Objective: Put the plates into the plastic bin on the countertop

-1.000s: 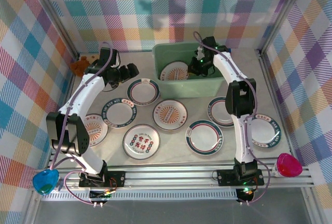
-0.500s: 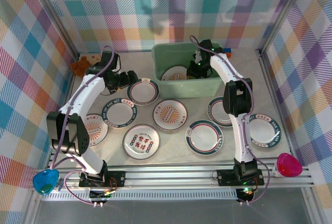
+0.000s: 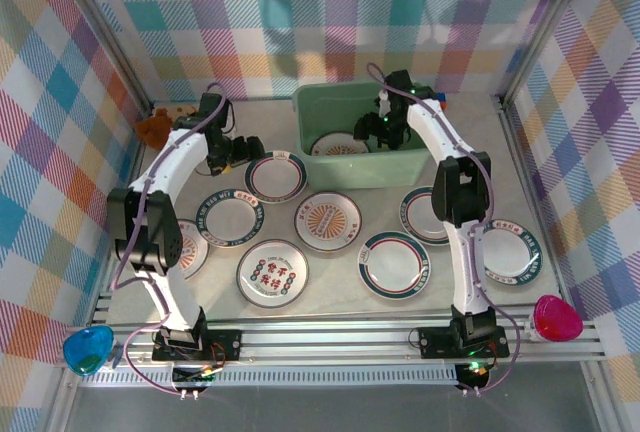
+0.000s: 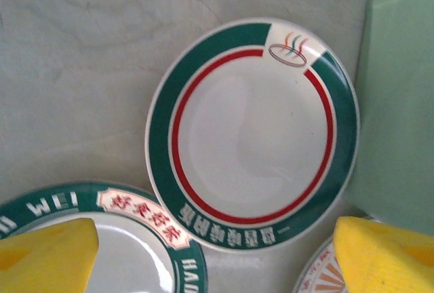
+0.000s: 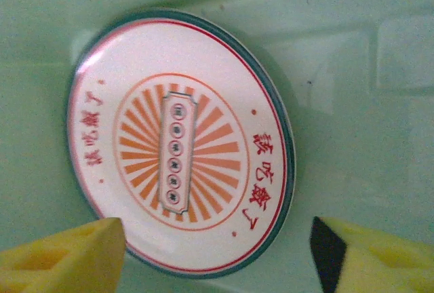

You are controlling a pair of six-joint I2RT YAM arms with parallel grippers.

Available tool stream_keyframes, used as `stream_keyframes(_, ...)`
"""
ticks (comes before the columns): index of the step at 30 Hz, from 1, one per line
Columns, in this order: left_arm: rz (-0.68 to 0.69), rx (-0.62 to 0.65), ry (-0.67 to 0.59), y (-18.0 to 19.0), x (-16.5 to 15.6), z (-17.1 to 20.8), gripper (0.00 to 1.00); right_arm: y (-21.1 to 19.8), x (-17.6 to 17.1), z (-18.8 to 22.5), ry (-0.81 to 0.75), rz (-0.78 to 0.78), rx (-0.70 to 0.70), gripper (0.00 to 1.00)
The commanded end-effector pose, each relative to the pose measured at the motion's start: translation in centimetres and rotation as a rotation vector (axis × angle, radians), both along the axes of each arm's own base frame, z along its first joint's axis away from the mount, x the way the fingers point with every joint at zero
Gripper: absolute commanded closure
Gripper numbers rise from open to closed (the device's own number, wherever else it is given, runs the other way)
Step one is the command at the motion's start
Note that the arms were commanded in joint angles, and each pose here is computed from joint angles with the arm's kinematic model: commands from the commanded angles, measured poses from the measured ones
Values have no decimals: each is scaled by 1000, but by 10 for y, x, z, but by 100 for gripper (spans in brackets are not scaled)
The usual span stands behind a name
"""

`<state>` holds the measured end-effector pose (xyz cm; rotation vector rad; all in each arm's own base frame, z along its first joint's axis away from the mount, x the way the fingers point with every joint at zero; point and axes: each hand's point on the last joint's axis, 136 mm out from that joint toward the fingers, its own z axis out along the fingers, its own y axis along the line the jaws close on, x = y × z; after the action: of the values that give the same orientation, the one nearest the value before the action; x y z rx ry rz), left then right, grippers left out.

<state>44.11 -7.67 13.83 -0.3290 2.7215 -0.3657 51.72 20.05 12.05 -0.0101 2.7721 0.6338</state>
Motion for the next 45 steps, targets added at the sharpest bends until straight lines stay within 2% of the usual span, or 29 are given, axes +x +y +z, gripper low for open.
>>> stream_keyframes(1,-57,27,37,12,7,-11,12,2,-9,81,-159,21,11,20)
stream_keyframes(6,-116,15,94,17,12,-34,15,2,-25,123,-226,30,25,14)
stream_keyframes(12,-164,-34,140,7,15,-63,19,-7,-51,157,-281,12,28,14)
stream_keyframes(20,-226,-110,179,-8,19,-89,25,-26,-86,165,-313,-37,13,14)
stream_keyframes(27,-238,-150,203,-14,20,-100,42,-36,-98,145,-283,-69,-25,15)
stream_keyframes(35,-214,-99,228,-5,17,-107,73,-35,-97,136,-266,-77,-15,15)
stream_keyframes(45,-185,-91,137,-3,19,-68,93,-40,-113,141,-302,-67,-12,15)
